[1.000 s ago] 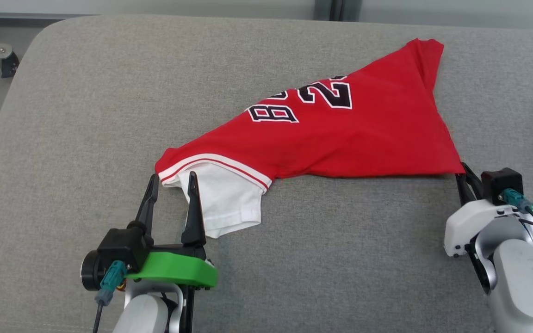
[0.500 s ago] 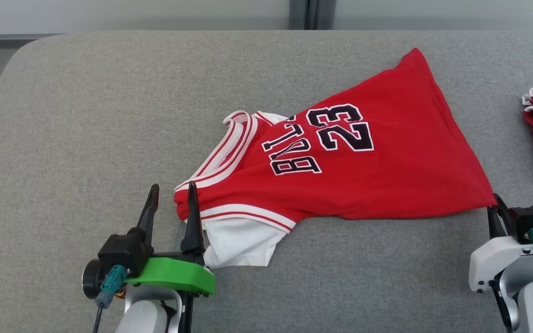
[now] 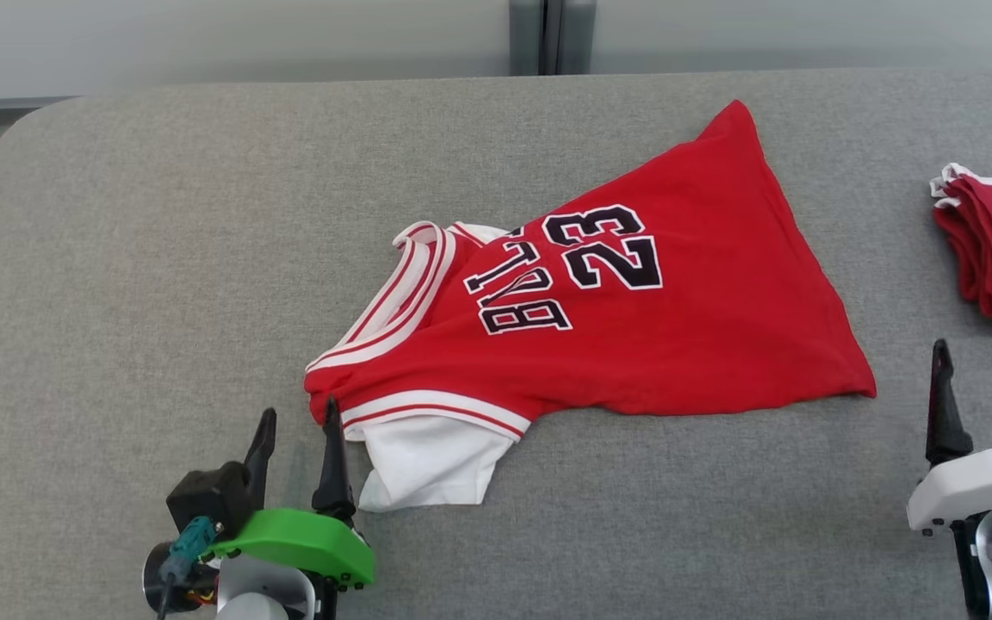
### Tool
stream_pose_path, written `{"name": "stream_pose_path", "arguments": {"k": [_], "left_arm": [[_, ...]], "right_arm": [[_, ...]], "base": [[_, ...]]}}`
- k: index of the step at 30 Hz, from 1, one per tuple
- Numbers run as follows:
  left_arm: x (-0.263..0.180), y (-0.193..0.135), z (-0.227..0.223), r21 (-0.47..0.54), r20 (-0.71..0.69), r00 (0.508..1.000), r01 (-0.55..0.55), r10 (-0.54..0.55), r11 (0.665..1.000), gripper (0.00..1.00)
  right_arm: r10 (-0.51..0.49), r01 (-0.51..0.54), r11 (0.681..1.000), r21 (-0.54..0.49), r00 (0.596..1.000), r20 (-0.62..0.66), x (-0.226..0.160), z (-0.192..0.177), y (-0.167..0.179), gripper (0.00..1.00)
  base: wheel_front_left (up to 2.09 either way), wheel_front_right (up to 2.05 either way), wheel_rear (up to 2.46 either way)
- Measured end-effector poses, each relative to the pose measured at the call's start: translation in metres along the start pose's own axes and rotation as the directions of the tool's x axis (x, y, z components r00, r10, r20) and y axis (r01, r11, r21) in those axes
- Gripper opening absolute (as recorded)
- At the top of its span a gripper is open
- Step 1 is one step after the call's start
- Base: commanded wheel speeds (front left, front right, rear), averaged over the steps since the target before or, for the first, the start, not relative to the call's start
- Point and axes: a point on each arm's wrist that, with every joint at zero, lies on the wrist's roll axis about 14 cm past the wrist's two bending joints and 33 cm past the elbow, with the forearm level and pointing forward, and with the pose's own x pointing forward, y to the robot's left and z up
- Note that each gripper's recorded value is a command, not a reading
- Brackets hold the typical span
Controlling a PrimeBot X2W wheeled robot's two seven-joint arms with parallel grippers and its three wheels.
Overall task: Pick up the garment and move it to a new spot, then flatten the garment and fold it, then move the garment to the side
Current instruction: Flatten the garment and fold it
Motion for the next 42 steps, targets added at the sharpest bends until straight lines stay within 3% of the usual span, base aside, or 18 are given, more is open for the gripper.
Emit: {"name": "stream_pose_path", "arguments": {"k": [5, 10, 11, 12, 13, 20, 28, 38, 39, 40, 42], "left_arm": [[0.003, 0.002, -0.026, -0.013, -0.115, 0.993, 0.005, -0.006, 1.000, 1.00], [0.015, -0.001, -0.038, -0.013, -0.178, 0.984, 0.032, -0.034, 0.999, 1.00], [0.016, -0.003, -0.041, -0.014, -0.190, 0.981, 0.046, -0.048, 0.999, 0.66], [0.017, -0.005, -0.042, -0.012, -0.193, 0.979, 0.056, -0.057, 0.998, 0.46], [0.020, -0.006, -0.041, -0.009, -0.185, 0.981, 0.062, -0.062, 0.998, 0.00], [0.032, -0.032, -0.014, 0.043, -0.073, 0.985, 0.163, -0.159, 0.986, 0.00], [0.030, -0.082, 0.031, 0.066, 0.067, 0.948, 0.308, -0.312, 0.949, 0.00], [0.066, -0.050, 0.016, 0.101, -0.038, 0.974, 0.224, -0.221, 0.969, 0.00], [0.068, -0.049, 0.012, 0.104, -0.048, 0.975, 0.221, -0.218, 0.970, 0.24], [0.070, -0.050, 0.011, 0.105, -0.047, 0.975, 0.222, -0.218, 0.969, 0.97], [0.074, -0.051, 0.011, 0.095, -0.037, 0.974, 0.224, -0.222, 0.970, 1.00]], "right_arm": [[-0.025, 0.025, 1.000, -0.002, 0.986, 0.166, -0.006, 0.048, -0.009, 1.00], [-0.019, 0.019, 1.000, 0.001, 0.969, 0.245, -0.011, 0.072, -0.006, 1.00], [-0.018, 0.018, 1.000, 0.005, 0.967, 0.253, -0.012, 0.074, -0.006, 1.00], [-0.017, 0.016, 1.000, 0.005, 0.967, 0.255, -0.012, 0.075, -0.006, 1.00], [-0.015, 0.014, 1.000, 0.007, 0.966, 0.258, -0.012, 0.076, -0.005, 1.00], [-0.020, 0.011, 0.999, 0.033, 0.958, 0.286, -0.014, 0.081, -0.006, 1.00], [-0.031, 0.019, 0.999, 0.044, 0.956, 0.292, -0.016, 0.080, -0.009, 1.00], [-0.002, -0.014, 0.999, 0.052, 0.955, 0.296, -0.007, 0.080, 0.002, 1.00], [0.000, -0.017, 0.998, 0.055, 0.955, 0.295, -0.007, 0.079, 0.003, 1.00], [0.001, -0.019, 0.998, 0.057, 0.956, 0.294, -0.007, 0.077, 0.003, 1.00], [0.002, -0.020, 0.998, 0.060, 0.956, 0.293, -0.007, 0.076, 0.004, 1.00]], "base": [[0.00, 0.00, 0.00], [0.00, 0.00, 0.00], [0.00, 0.00, 0.00], [0.00, 0.00, 0.00], [0.00, 0.00, 0.00], [0.00, 0.00, 0.00], [0.00, 0.00, 0.00], [0.00, 0.00, 0.00], [0.00, 0.00, 0.00], [0.00, 0.00, 0.00], [0.00, 0.00, 0.00]]}}
